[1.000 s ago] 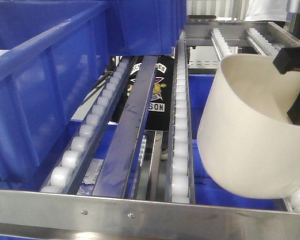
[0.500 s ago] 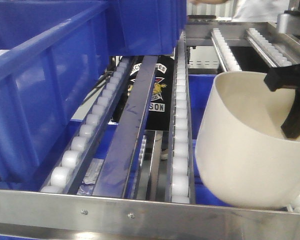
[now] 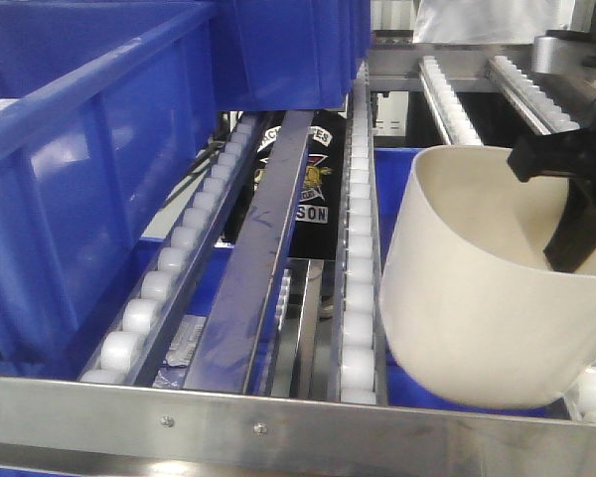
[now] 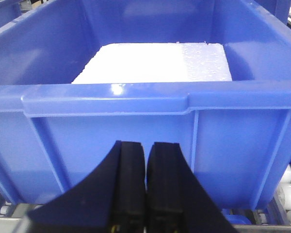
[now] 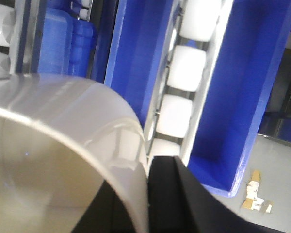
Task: Move white bin to right shelf second layer
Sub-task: 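Lower the held bin with the right gripper onto the roller shelf, then open the right gripper and lift it off the bin rim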
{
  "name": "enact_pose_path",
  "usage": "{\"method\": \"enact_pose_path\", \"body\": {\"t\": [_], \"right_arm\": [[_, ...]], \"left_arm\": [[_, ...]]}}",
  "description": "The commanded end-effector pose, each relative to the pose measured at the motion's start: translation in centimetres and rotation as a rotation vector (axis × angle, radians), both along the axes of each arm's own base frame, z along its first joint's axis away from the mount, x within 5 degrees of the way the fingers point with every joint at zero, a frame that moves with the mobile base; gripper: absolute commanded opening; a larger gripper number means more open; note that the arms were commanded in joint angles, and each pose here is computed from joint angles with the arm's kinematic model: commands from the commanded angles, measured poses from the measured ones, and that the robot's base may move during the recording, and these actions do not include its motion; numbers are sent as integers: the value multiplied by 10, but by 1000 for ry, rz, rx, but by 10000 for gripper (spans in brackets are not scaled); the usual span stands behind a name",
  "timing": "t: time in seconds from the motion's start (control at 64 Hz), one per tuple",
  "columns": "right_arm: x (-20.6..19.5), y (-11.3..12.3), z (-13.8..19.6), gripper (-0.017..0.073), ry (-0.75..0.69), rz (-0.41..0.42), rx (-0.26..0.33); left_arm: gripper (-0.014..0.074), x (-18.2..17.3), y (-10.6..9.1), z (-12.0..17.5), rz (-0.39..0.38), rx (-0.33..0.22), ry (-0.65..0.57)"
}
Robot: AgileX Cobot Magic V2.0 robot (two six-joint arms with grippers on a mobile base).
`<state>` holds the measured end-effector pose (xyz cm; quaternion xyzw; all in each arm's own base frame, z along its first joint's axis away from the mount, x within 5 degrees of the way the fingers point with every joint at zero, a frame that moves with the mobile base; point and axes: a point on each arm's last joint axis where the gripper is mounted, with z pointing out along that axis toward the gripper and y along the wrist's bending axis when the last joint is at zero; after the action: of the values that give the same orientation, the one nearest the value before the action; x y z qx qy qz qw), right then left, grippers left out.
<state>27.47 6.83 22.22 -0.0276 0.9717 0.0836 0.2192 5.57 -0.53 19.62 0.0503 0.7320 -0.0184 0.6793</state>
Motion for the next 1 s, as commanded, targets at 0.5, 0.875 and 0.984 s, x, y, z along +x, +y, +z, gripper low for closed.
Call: {"method": "enact_pose_path", "body": {"t": [0.5,0.875,0.984], "right_arm": [[5,4,13,56,-50,9,13],[4,5,14,249,-49,6,19],[4,5,17,456,-66,0,33]], "left_arm": [[85,1,0,-4,-6,-9,-63],[85,1,0,-4,-6,-9,-63],[85,1,0,-4,-6,-9,-63]]}}
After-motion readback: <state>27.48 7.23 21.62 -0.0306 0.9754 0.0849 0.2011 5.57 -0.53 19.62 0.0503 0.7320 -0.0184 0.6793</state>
